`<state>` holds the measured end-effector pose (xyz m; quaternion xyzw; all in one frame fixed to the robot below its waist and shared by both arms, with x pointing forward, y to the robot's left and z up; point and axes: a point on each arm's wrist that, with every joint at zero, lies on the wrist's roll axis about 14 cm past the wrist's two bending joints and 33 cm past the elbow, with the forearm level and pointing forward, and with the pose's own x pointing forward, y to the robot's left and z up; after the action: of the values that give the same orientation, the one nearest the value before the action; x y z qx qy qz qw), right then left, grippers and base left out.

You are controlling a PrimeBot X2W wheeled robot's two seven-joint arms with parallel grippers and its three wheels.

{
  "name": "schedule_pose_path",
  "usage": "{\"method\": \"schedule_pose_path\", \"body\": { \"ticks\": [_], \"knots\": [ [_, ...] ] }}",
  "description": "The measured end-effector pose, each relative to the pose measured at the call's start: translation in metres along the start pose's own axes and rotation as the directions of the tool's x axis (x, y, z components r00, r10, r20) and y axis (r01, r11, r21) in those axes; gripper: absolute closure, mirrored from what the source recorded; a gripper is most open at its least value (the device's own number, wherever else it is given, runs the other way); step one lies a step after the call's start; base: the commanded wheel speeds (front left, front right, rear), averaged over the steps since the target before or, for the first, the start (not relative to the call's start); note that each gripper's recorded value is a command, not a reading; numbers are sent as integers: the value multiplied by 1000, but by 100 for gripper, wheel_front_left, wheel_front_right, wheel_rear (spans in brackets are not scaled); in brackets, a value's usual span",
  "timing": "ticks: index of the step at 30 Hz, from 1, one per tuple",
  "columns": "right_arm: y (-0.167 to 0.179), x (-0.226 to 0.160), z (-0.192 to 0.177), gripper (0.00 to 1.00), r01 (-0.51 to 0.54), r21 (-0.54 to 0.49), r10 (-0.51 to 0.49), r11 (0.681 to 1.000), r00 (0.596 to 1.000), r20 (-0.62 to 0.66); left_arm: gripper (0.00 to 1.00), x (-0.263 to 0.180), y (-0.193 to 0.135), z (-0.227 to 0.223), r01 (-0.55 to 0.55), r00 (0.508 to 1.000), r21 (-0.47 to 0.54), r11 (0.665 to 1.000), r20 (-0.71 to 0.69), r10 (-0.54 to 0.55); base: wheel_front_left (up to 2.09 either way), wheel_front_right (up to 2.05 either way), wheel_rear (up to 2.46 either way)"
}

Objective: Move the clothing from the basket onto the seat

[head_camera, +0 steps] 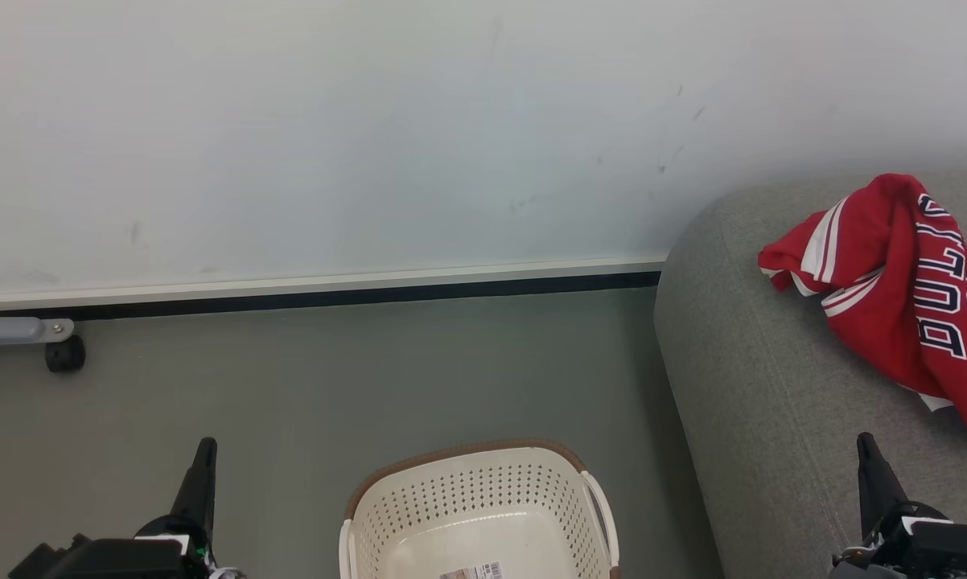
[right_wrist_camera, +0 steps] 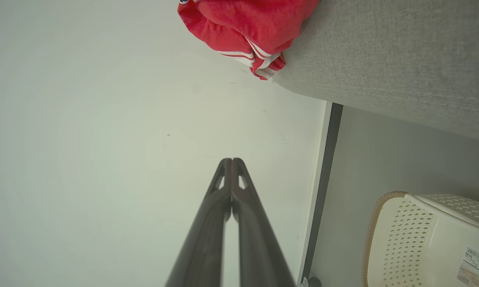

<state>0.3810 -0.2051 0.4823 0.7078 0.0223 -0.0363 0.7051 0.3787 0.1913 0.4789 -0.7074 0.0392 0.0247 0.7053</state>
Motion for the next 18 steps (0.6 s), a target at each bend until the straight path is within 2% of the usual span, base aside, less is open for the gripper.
{"method": "schedule_pose_path", "body": {
  "ticks": [18],
  "knots": [
    [0,0,0,100,0,0,0,1000,1000,0,100,0,0,0,0,1000,0,1000,0,0,0,0,0]
  ]
}}
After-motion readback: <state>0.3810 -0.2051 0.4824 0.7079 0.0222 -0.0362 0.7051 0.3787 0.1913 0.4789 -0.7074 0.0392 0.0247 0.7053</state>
